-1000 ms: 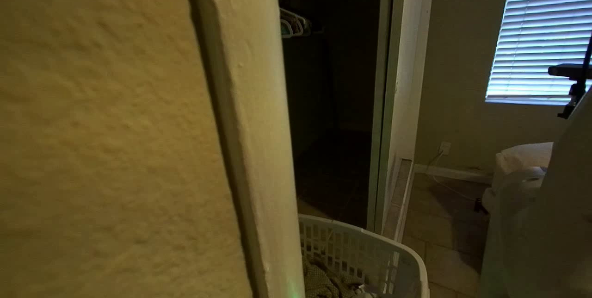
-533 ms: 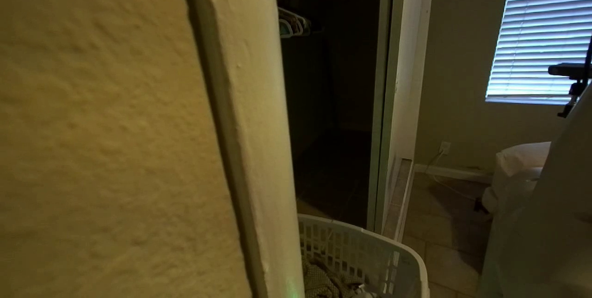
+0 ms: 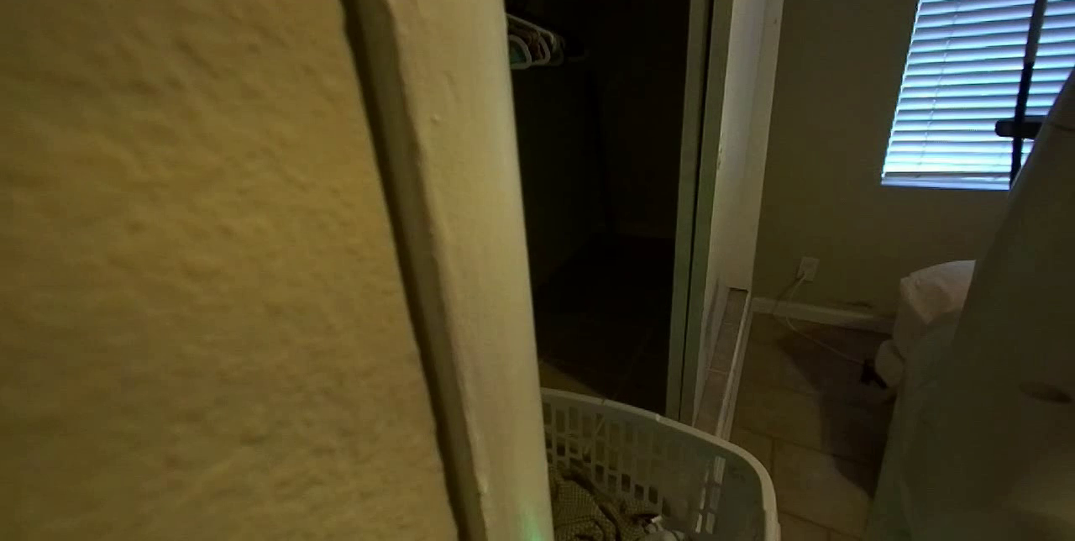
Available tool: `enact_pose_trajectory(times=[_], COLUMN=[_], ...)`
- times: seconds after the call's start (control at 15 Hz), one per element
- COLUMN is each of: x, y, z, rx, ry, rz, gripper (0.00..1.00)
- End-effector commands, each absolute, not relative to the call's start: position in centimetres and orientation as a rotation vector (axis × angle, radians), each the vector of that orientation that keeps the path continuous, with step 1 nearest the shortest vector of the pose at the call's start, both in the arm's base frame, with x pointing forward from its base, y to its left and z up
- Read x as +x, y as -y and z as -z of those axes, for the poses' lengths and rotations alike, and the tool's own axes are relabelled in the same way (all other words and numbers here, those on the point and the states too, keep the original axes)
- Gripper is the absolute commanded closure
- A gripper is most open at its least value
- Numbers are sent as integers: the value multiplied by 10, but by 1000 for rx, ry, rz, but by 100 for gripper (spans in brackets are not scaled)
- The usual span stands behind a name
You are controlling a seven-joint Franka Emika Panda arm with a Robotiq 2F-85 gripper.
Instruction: Put the round black object on the first shelf
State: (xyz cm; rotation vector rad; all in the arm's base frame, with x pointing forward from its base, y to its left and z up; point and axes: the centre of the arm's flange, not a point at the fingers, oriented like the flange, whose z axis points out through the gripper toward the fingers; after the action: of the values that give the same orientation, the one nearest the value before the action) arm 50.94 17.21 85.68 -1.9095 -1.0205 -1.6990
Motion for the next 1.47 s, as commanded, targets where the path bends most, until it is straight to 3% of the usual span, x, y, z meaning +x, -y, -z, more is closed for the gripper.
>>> enact_pose_trajectory(times=[0.0,0.87,0.93,1.0,1.07,1.13,1.4], x=[534,572,573,576,577,578,582], y=[-182,-209,-211,-212,-213,-214,-216], z=[-869,-870,-869,-868,-866,-865,-864], rx=[-1880,-1832,-1832,-1833,-1835,-1836,-1840], ry=[976,1004,1003,1003,1004,1006,995], rz=[1691,1654,1646,1639,1630,1623,1605], gripper=[0,0,6,22,30,31,61])
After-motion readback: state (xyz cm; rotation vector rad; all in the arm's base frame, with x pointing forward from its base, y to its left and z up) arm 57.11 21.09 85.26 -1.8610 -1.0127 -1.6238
